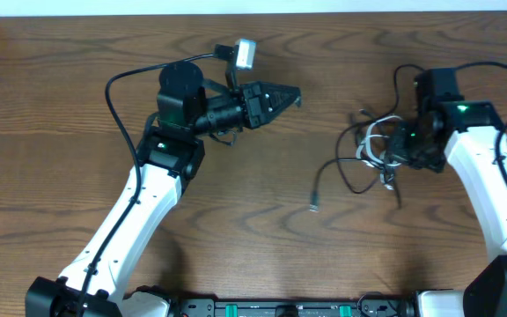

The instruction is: Untangle cables

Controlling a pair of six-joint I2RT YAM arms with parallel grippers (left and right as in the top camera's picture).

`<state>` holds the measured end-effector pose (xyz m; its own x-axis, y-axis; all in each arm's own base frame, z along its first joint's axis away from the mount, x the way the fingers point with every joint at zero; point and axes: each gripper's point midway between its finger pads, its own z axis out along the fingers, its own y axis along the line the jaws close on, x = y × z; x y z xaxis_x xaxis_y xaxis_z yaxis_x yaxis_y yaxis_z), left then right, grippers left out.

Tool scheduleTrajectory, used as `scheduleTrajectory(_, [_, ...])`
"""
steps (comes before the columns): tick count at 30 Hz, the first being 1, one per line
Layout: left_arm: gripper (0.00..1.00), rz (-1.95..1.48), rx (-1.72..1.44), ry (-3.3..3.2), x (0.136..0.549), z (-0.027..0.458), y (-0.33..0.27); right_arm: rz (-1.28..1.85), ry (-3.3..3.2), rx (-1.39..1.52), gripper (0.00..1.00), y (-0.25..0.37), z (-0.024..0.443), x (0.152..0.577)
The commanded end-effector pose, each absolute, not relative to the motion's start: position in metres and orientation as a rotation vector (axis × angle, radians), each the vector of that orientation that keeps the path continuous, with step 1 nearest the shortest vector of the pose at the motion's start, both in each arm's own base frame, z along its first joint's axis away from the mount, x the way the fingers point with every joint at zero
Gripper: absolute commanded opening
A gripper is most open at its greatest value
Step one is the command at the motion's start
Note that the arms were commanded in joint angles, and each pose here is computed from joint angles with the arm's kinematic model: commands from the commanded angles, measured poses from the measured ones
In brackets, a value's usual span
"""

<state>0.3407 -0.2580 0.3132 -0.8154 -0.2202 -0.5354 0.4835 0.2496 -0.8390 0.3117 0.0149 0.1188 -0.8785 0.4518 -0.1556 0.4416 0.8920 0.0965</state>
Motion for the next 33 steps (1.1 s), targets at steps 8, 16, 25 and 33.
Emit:
scheduleTrajectory(8, [0.08,-1.495,0.336,1.997,0.338,0.3,-0.251,0.874,2.756,0.2,0.01,0.102,0.153,0.34])
scheduleTrajectory(16, [0.08,-1.034,-0.005,2.401,0.348,0.203,-0.203,1.638,2.221,-0.327,0.01,0.173,0.252,0.335])
scheduleTrajectory(25, [0.17,-1.011,-0.031,2.471,0.343,0.187,-0.202,1.732,2.075,-0.435,0.01,0.178,0.277,0.335])
scheduleTrajectory(33, [0.62,-1.082,0.081,2.405,0.339,0.201,-0.228,1.8,1.992,-0.51,0.01,0.18,0.291,0.329])
